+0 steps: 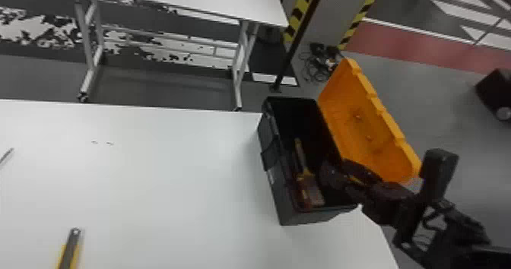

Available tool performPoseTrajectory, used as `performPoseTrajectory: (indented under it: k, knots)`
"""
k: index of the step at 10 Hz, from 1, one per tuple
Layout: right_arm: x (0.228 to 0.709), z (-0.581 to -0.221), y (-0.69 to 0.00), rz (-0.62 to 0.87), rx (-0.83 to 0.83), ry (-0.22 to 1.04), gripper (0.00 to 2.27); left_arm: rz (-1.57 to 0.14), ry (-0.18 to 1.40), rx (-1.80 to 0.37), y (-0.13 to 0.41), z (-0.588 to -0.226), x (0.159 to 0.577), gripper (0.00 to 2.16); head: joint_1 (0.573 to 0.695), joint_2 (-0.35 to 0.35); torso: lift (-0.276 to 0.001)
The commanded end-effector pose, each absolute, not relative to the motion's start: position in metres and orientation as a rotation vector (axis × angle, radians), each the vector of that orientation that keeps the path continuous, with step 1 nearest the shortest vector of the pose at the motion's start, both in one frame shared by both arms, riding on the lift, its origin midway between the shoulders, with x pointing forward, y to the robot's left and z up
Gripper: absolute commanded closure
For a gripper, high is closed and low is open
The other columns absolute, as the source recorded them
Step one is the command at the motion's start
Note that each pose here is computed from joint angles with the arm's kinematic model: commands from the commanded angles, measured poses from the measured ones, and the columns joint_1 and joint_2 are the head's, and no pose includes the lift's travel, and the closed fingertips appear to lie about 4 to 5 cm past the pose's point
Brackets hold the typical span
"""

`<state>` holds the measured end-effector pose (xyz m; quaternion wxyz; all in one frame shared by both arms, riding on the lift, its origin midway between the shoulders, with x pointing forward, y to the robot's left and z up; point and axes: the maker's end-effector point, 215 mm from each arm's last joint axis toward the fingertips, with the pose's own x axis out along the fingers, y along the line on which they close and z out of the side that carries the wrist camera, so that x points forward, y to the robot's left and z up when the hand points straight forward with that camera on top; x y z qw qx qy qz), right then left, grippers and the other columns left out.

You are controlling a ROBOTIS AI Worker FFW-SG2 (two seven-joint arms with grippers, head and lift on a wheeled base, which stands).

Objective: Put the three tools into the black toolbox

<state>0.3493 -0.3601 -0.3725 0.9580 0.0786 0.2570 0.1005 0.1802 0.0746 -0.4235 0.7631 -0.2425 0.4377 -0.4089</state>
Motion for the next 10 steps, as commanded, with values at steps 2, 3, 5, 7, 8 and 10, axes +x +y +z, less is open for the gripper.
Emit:
performPoseTrajectory:
  k: [2,3,5,7,8,10]
  knots:
    - [0.294,-0.363,-0.302,0.306,0.374,0.619,0.08,-0.791,1.004,-0.486,0.095,-0.442,0.183,0.04,0.695,-0.350,-0.051]
    - [0.277,-0.368,-0.284,0.340,0.437,0.683,0.08,-0.717,1.104,-0.497,0.111,-0.455,0.171,0.04,0.695,-0.350,-0.051]
    - [0.260,-0.372,-0.256,0.393,0.514,0.734,0.06,-0.593,1.172,-0.520,0.151,-0.463,0.164,0.04,0.695,-0.350,-0.051]
    - [0.250,-0.383,-0.226,0.449,0.551,0.790,0.08,-0.464,1.217,-0.544,0.190,-0.472,0.161,0.03,0.695,-0.283,-0.051]
    - [0.244,-0.389,-0.210,0.477,0.556,0.814,0.08,-0.417,1.211,-0.536,0.208,-0.471,0.167,0.03,0.695,-0.225,-0.051]
    - [0.228,-0.397,-0.190,0.511,0.584,0.860,0.08,-0.380,1.141,-0.485,0.228,-0.459,0.200,0.03,0.695,-0.009,-0.051]
